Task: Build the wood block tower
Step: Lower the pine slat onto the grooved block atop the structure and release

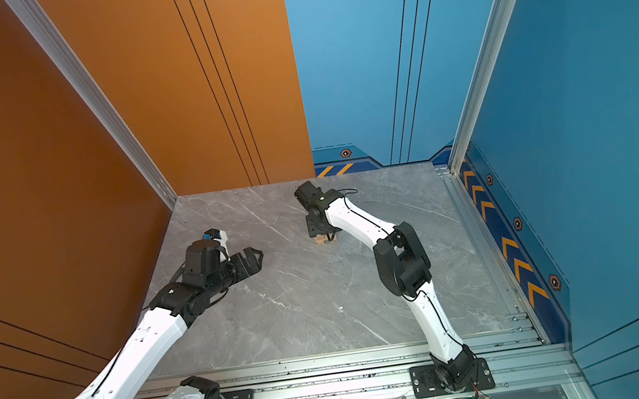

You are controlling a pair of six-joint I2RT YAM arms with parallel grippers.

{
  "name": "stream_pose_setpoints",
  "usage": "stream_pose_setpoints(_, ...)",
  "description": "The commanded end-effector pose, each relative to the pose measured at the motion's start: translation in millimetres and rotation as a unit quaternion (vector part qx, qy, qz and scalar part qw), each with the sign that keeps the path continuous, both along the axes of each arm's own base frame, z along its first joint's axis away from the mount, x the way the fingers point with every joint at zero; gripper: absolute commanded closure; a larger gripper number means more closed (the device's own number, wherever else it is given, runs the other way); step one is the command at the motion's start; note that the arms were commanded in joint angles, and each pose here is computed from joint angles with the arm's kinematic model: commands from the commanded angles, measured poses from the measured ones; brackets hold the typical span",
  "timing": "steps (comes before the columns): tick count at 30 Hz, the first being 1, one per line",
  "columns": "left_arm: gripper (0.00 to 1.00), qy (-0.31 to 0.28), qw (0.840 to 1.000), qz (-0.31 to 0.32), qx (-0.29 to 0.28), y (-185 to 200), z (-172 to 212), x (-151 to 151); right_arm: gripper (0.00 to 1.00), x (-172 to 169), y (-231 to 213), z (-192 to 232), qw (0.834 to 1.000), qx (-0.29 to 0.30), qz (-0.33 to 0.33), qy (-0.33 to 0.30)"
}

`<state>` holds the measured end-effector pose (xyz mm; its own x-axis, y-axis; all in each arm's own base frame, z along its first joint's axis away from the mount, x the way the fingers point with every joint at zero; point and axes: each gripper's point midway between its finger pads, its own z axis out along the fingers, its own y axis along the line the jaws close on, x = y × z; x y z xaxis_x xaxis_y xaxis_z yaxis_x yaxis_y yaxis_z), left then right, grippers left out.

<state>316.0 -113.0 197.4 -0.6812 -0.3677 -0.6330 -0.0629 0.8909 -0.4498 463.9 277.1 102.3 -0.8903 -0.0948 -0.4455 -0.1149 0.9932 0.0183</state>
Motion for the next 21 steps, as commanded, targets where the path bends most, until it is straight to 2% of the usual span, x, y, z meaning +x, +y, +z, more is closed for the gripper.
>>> stream_pose_setpoints(1, 0.02, -0.006, 1.0, 0.005, -0.005, 2.8, 1.9, -0.3, 0.47, 0.6, -3.0, 2.0, 1.0, 0.003, -0.009, 0.008)
stream_pose_setpoints(12, 0.01, -0.01, 1.0, 0.009, -0.011, 3.5, 5.5, -1.0, 0.45, 1.9, -4.5, 2.1, 1.0, 0.003, -0.008, 0.008)
stream_pose_setpoints(21, 0.01, -0.008, 1.0, 0.008, -0.011, 3.9, 4.5, -3.1, 0.36, 1.1, -2.5, -1.2, 1.0, 0.005, -0.005, 0.013)
